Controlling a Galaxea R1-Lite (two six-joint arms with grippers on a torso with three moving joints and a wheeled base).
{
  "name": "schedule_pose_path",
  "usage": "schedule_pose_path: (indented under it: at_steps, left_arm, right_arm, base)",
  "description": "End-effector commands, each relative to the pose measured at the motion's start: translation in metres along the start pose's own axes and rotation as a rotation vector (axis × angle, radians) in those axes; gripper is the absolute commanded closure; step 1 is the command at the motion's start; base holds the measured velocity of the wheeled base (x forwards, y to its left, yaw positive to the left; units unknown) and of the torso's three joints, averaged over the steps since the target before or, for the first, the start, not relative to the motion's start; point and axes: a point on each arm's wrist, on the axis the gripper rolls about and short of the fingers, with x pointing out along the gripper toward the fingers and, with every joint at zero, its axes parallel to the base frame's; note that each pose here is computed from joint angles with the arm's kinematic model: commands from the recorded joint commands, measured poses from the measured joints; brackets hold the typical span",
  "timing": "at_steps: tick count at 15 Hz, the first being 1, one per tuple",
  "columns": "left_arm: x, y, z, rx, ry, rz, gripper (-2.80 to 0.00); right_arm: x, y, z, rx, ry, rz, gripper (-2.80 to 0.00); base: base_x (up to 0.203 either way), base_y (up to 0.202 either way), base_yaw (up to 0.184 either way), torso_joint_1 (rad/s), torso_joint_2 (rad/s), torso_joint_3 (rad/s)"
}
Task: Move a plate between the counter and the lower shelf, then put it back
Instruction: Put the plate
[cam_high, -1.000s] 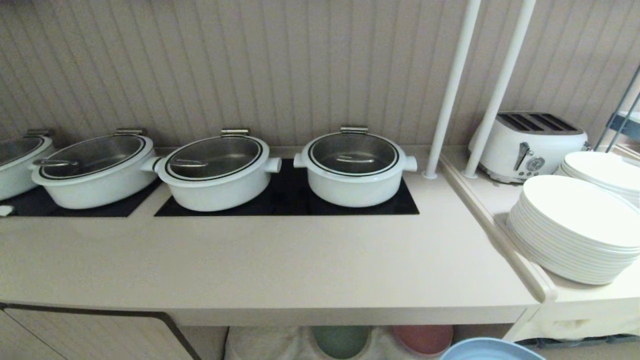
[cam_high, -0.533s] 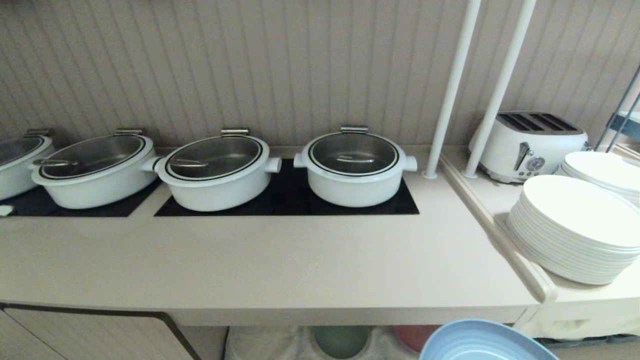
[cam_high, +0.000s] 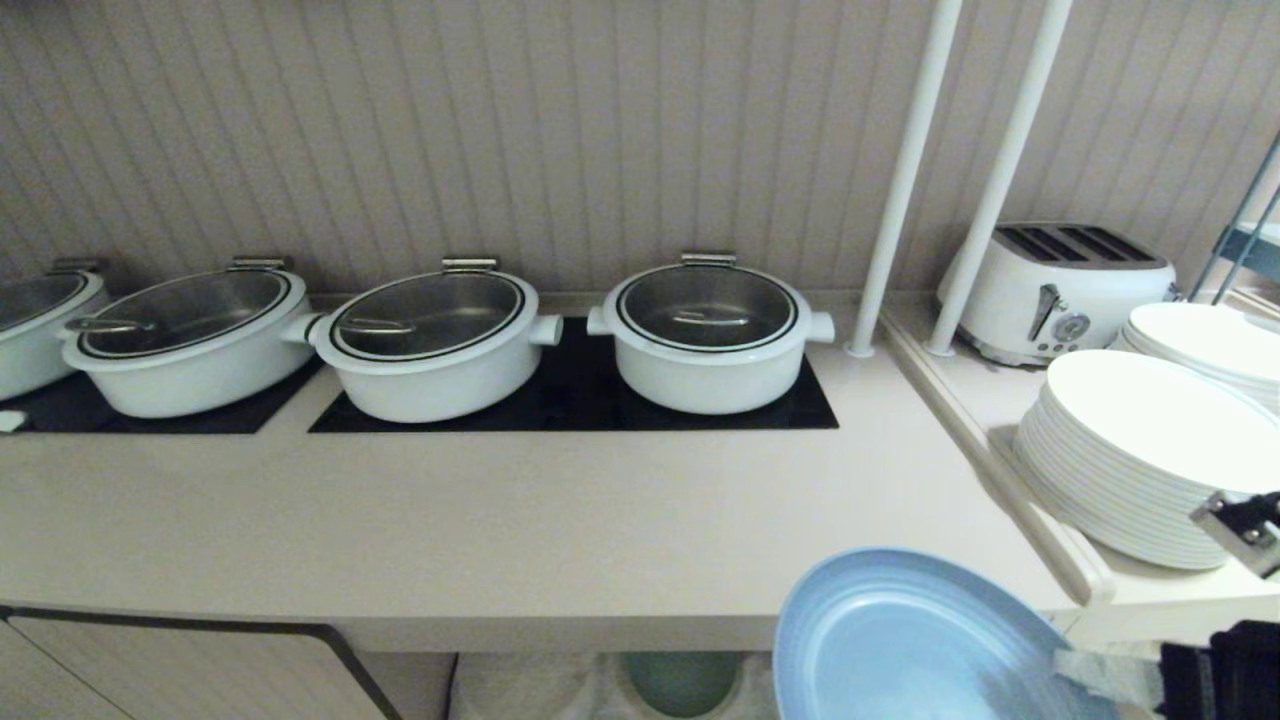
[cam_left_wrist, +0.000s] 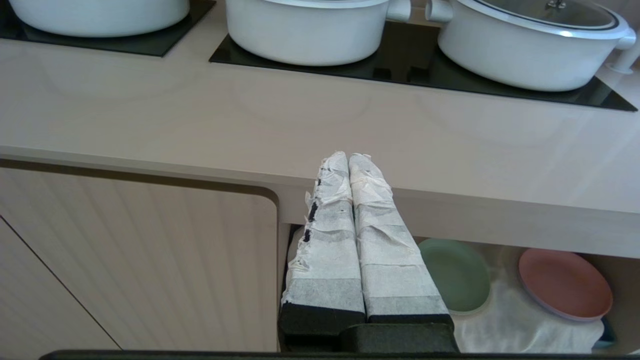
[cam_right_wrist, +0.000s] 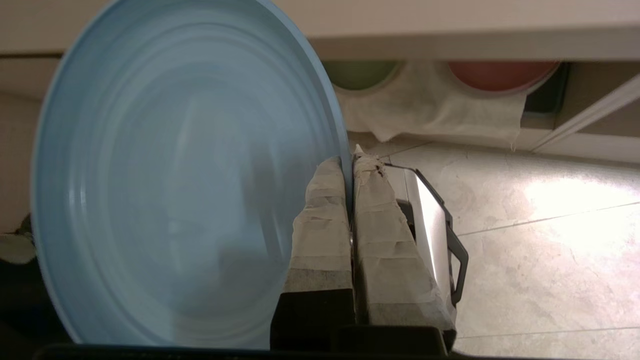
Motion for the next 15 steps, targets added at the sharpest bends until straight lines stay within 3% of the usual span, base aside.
schedule_pose_path:
  at_steps: [1,9,15]
  left_arm:
    - [0.0,0.0,0.0,-0.001,0.0,0.001,0.0]
    - [0.0,0.0,0.0,-0.001,0.0,0.001,0.0]
    - [0.0,0.0,0.0,-0.001,0.0,0.001,0.0]
  right_arm:
    - [0.023,0.004,0.017,0.011,0.05,-0.019,0.0]
    - [0.1,0.014,0.05,-0.009,0.09,-0.007,0.0]
    - [0.159,0.038,0.065,-0.011,0.094,0.027,0.0]
  base:
    - [0.0,0.0,0.0,0.0,0.0,0.0]
    - [0.0,0.0,0.0,0.0,0.0,0.0]
    - [0.0,0.0,0.0,0.0,0.0,0.0]
